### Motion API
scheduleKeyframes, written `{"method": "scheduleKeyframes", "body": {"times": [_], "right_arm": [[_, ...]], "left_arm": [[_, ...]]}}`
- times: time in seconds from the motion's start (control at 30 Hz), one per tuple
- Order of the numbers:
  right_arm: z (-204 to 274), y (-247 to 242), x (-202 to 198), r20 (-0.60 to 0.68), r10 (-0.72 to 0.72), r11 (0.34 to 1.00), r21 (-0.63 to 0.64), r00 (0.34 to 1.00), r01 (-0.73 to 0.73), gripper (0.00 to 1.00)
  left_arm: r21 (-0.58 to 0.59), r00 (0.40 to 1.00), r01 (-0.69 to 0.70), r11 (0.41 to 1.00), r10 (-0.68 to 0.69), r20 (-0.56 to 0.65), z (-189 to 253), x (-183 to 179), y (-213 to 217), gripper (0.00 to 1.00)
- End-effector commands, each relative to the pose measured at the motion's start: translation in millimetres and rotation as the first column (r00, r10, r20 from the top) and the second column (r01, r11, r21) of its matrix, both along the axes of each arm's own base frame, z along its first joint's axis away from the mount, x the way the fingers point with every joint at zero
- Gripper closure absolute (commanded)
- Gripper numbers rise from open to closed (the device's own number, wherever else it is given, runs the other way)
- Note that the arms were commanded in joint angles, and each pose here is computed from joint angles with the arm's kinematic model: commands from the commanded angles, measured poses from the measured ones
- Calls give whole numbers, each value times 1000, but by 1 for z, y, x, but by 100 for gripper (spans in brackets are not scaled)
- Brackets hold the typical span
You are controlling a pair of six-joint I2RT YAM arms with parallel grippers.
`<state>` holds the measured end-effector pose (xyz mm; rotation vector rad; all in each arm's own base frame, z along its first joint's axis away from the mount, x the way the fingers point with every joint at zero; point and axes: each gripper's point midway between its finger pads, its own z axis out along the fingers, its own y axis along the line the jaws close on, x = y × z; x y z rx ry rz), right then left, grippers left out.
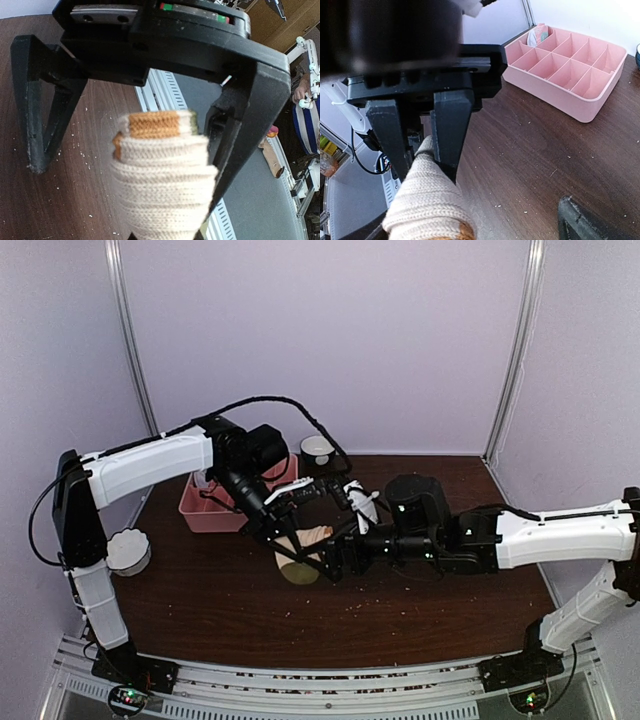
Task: Roll the socks
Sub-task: Roll the sock.
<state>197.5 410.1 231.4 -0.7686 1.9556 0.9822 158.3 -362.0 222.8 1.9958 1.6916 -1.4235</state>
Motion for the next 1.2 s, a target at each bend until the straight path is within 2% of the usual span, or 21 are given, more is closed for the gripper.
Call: {"method": "scheduleKeyframes", "body": {"times": [0.0, 0.07, 0.13, 0.17, 0.23, 0.27, 0.3, 0.33, 0.43, 0.5, 0.53, 0.6, 0.67, 0.73, 0.77, 1.0, 1.1, 1.17], "right_arm": [[6, -20, 13, -69, -97, 995, -13, 993, 97, 0], [9, -25, 2, -150, -95, 994, 43, 984, 103, 0], [22, -37, -5, -281, -121, 962, 204, 952, 182, 0], [23, -40, -12, -358, -85, 931, 305, 930, 202, 0], [23, -48, -31, -406, 69, 846, 508, 911, 163, 0], [28, -57, -31, -416, 81, 804, 565, 906, 188, 0], [23, -66, -26, -447, 36, 795, 555, 894, 245, 0], [3, -76, -22, -499, -44, 813, 486, 866, 321, 0], [-21, -104, -23, -583, -202, 769, 403, 787, 496, 0], [-13, -115, -27, -579, -205, 729, 448, 789, 518, 0], [-7, -116, -28, -553, -202, 733, 463, 809, 499, 0], [10, -109, -27, -467, -224, 795, 419, 855, 437, 0], [42, -94, -32, -330, -216, 873, 355, 919, 333, 0], [71, -74, -42, -189, -153, 908, 360, 970, 214, 0], [77, -64, -46, -159, -120, 912, 372, 980, 172, 1], [73, -4, -57, -43, 54, 968, 247, 998, -42, 18], [67, 6, -52, -26, 53, 982, 182, 998, -47, 23], [65, 12, -49, -24, 52, 986, 158, 998, -48, 31]], "left_arm": [[-77, 999, 53, 996, -52, 14, 35, -23, 1, 100], [-76, 998, 52, 996, -50, 26, 36, -24, 2, 100], [-77, 998, 47, 996, -44, 40, 37, -23, 3, 100], [-76, 998, 45, 996, -41, 51, 37, -23, 4, 100], [-72, 997, 39, 997, -34, 71, 38, -21, 5, 100], [-72, 996, 37, 997, -31, 79, 39, -21, 5, 100], [-73, 996, 34, 997, -28, 81, 39, -21, 5, 100], [-73, 996, 31, 997, -25, 84, 39, -21, 6, 100], [-67, 996, 22, 997, -17, 85, 37, -20, 6, 100], [-58, 996, 20, 998, -15, 83, 34, -20, 6, 100], [-56, 996, 18, 998, -14, 83, 33, -19, 6, 100], [-54, 997, 17, 998, -13, 73, 31, -19, 4, 100], [-49, 998, 13, 999, -10, 64, 30, -18, 3, 100], [-46, 998, 13, 999, -10, 59, 29, -18, 3, 100], [-46, 998, 13, 999, -10, 57, 28, -18, 3, 100], [-40, 999, 14, 999, -12, 46, 27, -18, 2, 100], [-42, 999, 15, 999, -13, 47, 28, -18, 3, 100], [-43, 999, 16, 999, -14, 49, 28, -18, 3, 100]]}}
